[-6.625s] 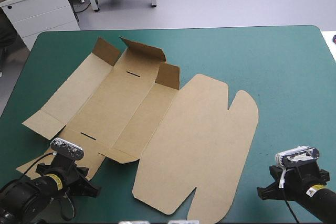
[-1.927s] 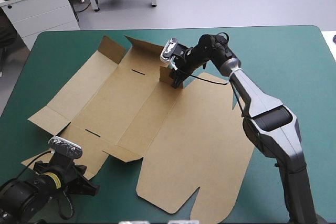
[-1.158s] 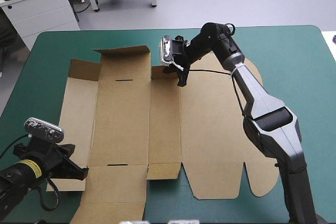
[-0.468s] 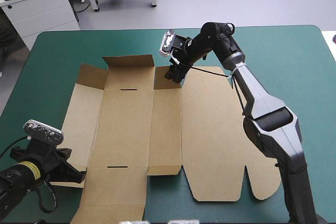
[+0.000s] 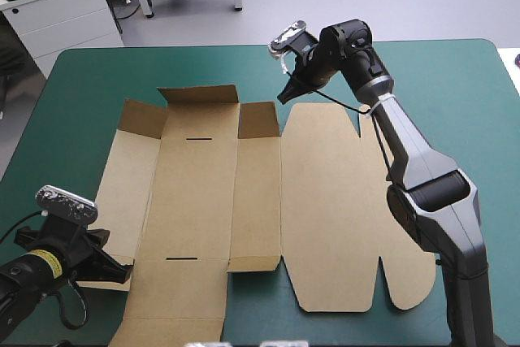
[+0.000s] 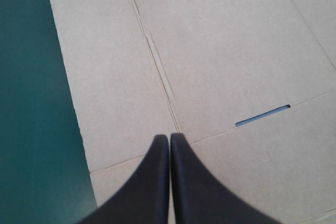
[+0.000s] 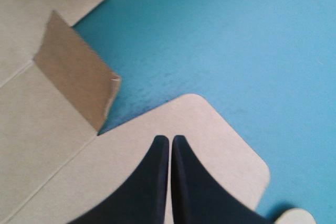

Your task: Fold the box

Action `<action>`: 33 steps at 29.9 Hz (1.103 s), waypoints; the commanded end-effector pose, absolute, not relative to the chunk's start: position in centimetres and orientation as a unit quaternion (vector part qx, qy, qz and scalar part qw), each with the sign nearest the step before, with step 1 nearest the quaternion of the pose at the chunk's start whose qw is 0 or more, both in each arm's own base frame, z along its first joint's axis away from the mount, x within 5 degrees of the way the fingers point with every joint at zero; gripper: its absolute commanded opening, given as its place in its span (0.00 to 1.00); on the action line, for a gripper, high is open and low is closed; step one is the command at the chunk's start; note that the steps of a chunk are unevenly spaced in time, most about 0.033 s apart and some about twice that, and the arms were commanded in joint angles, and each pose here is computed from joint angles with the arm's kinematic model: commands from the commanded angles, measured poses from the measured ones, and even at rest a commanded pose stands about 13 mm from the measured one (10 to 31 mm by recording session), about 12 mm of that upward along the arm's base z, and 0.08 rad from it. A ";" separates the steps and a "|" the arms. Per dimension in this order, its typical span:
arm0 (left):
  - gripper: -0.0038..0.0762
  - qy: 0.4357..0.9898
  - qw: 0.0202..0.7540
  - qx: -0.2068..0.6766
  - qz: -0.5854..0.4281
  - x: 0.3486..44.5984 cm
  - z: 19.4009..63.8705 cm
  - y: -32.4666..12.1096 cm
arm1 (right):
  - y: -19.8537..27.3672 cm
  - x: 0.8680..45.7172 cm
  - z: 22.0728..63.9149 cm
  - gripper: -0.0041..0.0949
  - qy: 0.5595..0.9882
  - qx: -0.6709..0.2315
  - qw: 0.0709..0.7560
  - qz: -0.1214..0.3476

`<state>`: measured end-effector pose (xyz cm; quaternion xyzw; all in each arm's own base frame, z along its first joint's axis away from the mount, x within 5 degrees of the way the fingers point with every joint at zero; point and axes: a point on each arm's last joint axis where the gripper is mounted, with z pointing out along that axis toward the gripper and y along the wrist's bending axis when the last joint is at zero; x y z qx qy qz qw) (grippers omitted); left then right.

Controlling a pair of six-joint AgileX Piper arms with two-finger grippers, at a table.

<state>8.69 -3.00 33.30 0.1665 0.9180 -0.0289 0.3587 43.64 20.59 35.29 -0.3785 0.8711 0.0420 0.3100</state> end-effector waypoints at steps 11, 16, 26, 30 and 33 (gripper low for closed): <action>0.04 0.904 0.395 0.164 -0.033 9.0 34.5 -3.1 | 14.9 36.1 47.9 0.02 0.855 -0.280 0.435 -0.029; 0.04 0.904 0.394 0.164 -0.032 9.0 34.5 -3.1 | 11.5 33.0 49.4 0.02 0.864 -0.258 0.432 -0.032; 0.04 0.903 0.395 0.164 -0.032 9.0 34.5 -3.1 | 5.6 26.8 45.8 0.02 0.915 -0.195 0.353 0.021; 0.04 0.900 0.402 0.164 -0.035 9.1 34.6 -3.1 | 4.7 23.6 43.2 0.02 0.929 -0.191 0.318 0.020; 0.04 0.896 0.410 0.164 -0.041 9.2 34.8 -3.2 | 4.5 21.3 41.4 0.02 0.930 -0.188 0.312 0.038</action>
